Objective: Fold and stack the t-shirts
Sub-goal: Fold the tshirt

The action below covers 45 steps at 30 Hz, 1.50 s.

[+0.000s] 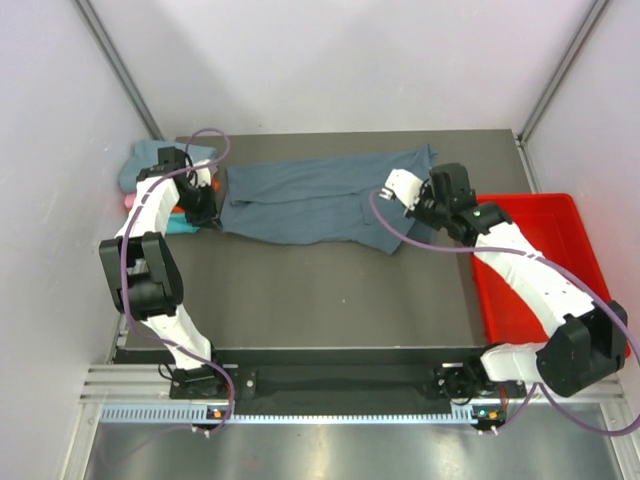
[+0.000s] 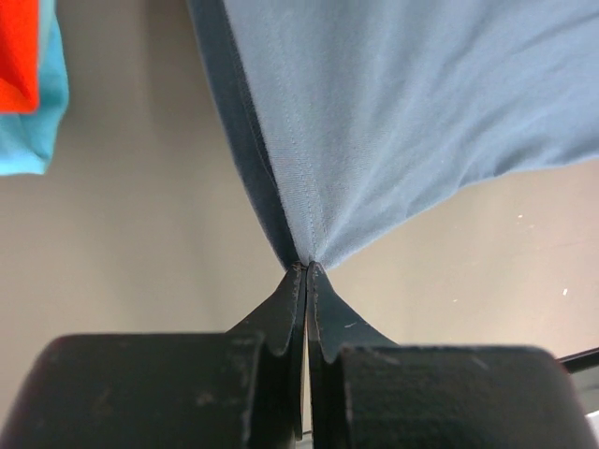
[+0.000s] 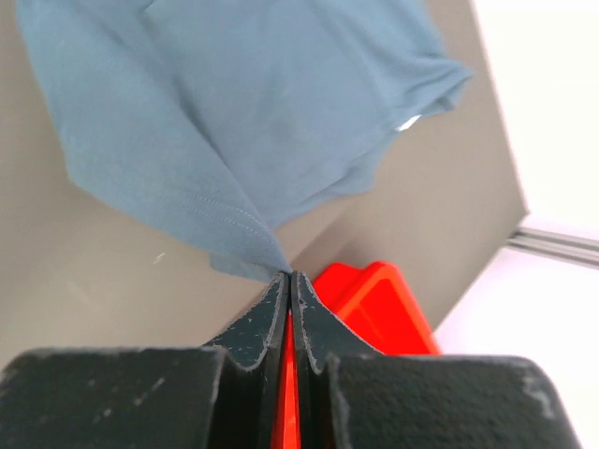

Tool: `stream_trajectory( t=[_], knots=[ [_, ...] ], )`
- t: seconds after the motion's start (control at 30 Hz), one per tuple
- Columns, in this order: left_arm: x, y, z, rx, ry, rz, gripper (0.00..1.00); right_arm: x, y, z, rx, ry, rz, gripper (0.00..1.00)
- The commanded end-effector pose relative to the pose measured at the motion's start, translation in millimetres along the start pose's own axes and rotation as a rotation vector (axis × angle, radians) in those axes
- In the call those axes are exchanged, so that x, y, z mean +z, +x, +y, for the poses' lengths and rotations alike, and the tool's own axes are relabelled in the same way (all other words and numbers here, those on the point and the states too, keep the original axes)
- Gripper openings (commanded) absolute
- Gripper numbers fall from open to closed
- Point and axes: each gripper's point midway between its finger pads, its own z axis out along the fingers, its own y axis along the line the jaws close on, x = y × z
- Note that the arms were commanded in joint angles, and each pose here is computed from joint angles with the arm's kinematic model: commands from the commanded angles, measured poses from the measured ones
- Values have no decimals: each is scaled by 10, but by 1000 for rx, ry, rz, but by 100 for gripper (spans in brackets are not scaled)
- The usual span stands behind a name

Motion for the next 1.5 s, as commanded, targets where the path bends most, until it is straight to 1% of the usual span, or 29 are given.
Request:
stream_trajectory(
  t=[0.0,0.1,0.17,0.23,0.27,0.33,0.37,0.4,0.47,0.5,0.63,0.7,0.73,0.77,0.83,0.87,0.93,1.07,1.13,1.17,1.23,1.27,1.47],
  knots=[
    [-239,-222,-120,52,36,-71,0,-82,-301,-428,33,110,-67,0],
    [-211,-300,-112,61,41,-72,0,-8,-417,-592,40,143,-84,0],
    [-133,-304,-73,57,36,-50,0,45,-477,-683,42,162,-91,0],
    [-92,-355,-57,61,37,-49,0,188,-488,-729,46,168,-78,0],
    [-3,-352,-38,57,42,-30,0,210,-524,-810,54,183,-83,0],
    [54,-423,-39,62,49,-31,0,385,-517,-845,66,180,-65,0],
    [154,-413,-11,56,47,-7,0,401,-564,-935,74,196,-72,0],
    [164,-484,-6,64,44,-16,0,528,-546,-936,78,186,-57,0],
    [282,-520,4,73,44,1,0,562,-628,-1098,90,218,-66,0],
    [262,-619,7,85,40,-19,0,670,-609,-1114,94,213,-51,0],
    [376,-819,17,112,35,-33,0,788,-703,-1382,99,259,-60,0],
    [370,-981,-9,140,31,-64,0,884,-739,-1516,102,279,-63,0],
    [442,-1011,21,144,20,-58,0,914,-757,-1574,102,288,-66,0],
    [425,-1115,8,153,15,-83,0,1006,-753,-1655,108,298,-61,0],
    [562,-1185,50,162,-7,-85,0,1105,-744,-1747,115,310,-56,0],
    [561,-1267,51,169,-18,-104,0,1217,-727,-1818,119,316,-49,0],
    [730,-1282,78,180,-34,-91,0,1330,-701,-1872,112,317,-37,0],
    [903,-1402,124,195,-95,-108,0,1697,-600,-1974,95,319,-7,0],
    [991,-1463,145,213,-122,-119,0,1753,-611,-2082,86,339,-10,0],
    [984,-1523,163,216,-144,-134,0,1910,-524,-2040,83,325,9,0],
    [1061,-1555,167,227,-165,-138,0,1951,-554,-2124,75,343,2,0],
    [1056,-1617,166,226,-177,-157,0,2046,-512,-2093,70,336,13,0],
    [989,-1805,216,211,-248,-220,0,2172,-487,-2070,70,338,16,0]
  ],
)
